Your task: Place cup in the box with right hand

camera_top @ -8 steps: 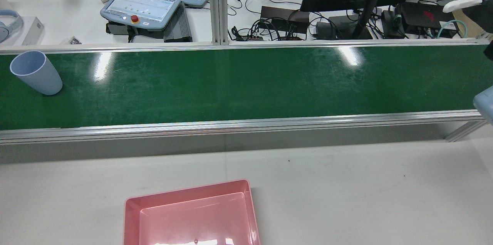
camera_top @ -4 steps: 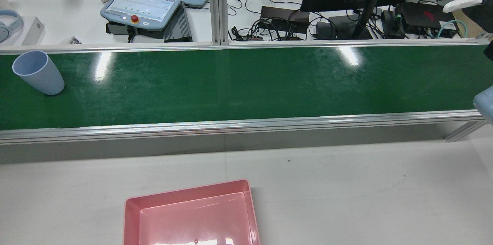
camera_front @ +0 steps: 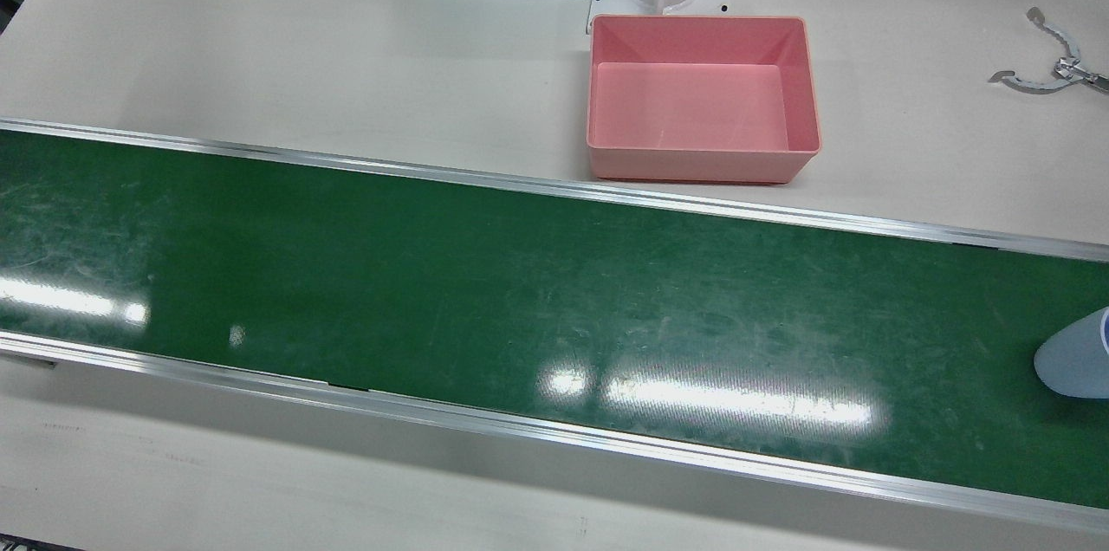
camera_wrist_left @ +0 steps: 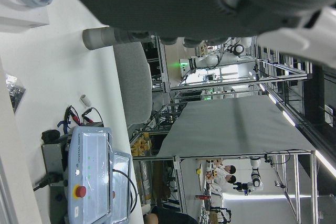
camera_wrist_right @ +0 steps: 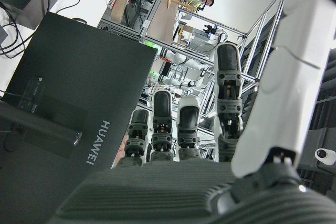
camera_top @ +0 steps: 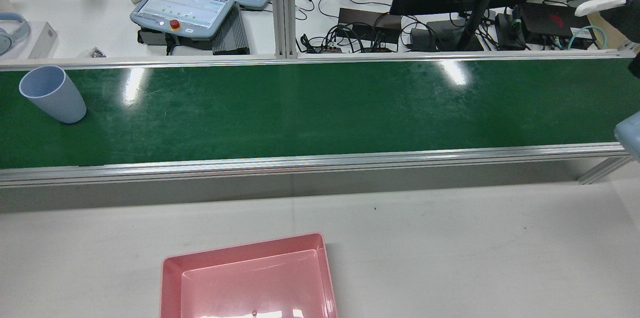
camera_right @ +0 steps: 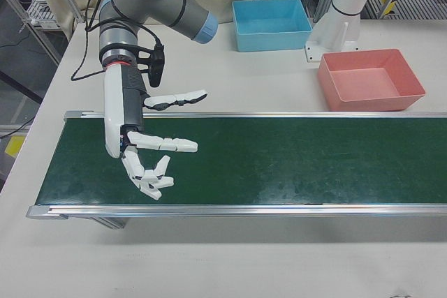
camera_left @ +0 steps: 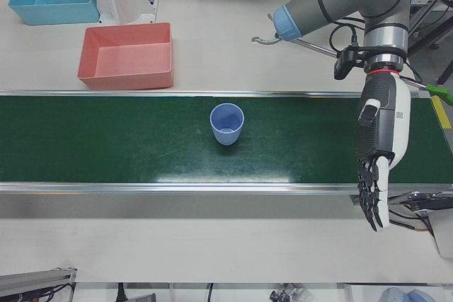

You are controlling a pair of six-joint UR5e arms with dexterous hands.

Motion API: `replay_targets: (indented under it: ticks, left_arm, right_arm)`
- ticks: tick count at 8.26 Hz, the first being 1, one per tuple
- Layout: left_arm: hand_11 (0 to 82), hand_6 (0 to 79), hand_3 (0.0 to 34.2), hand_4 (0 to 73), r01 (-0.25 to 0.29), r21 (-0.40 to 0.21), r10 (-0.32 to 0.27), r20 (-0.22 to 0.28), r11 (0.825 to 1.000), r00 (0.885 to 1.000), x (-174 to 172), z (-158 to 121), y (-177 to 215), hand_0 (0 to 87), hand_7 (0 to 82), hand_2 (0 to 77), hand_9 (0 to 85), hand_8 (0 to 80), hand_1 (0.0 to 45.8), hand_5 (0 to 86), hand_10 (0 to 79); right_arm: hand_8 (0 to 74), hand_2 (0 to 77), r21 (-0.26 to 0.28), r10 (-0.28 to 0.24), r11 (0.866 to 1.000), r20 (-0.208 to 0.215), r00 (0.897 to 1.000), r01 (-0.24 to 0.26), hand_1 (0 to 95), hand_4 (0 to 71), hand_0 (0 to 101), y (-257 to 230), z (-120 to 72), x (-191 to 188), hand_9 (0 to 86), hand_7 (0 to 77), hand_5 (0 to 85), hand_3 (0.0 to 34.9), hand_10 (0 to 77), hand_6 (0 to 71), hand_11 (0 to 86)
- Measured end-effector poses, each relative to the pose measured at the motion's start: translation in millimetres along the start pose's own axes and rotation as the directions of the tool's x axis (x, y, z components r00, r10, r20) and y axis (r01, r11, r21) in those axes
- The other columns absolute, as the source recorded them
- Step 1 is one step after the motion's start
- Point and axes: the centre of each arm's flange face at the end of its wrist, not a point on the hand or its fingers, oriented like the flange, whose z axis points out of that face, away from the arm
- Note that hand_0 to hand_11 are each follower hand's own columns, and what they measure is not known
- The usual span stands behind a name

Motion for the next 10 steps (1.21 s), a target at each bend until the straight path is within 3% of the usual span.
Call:
replay_targets:
  ticks: [10]
  left_arm:
    - [0.0,0.0,0.0,0.0,0.0,0.0,0.0,0.0,1.0,1.0,-0.1,-0.1,-0.3,0.0,0.0,0.5,0.5,0.0,0.5,0.0,0.0]
  right_arm:
    - [18.0,0.5,-0.001,0.0,1.0,0.0,1.0,0.0,10.9,49.6,56,0.7,0.5,-0.3,38.7,69.8,6.0,0.0,13.6,20.2,20.2]
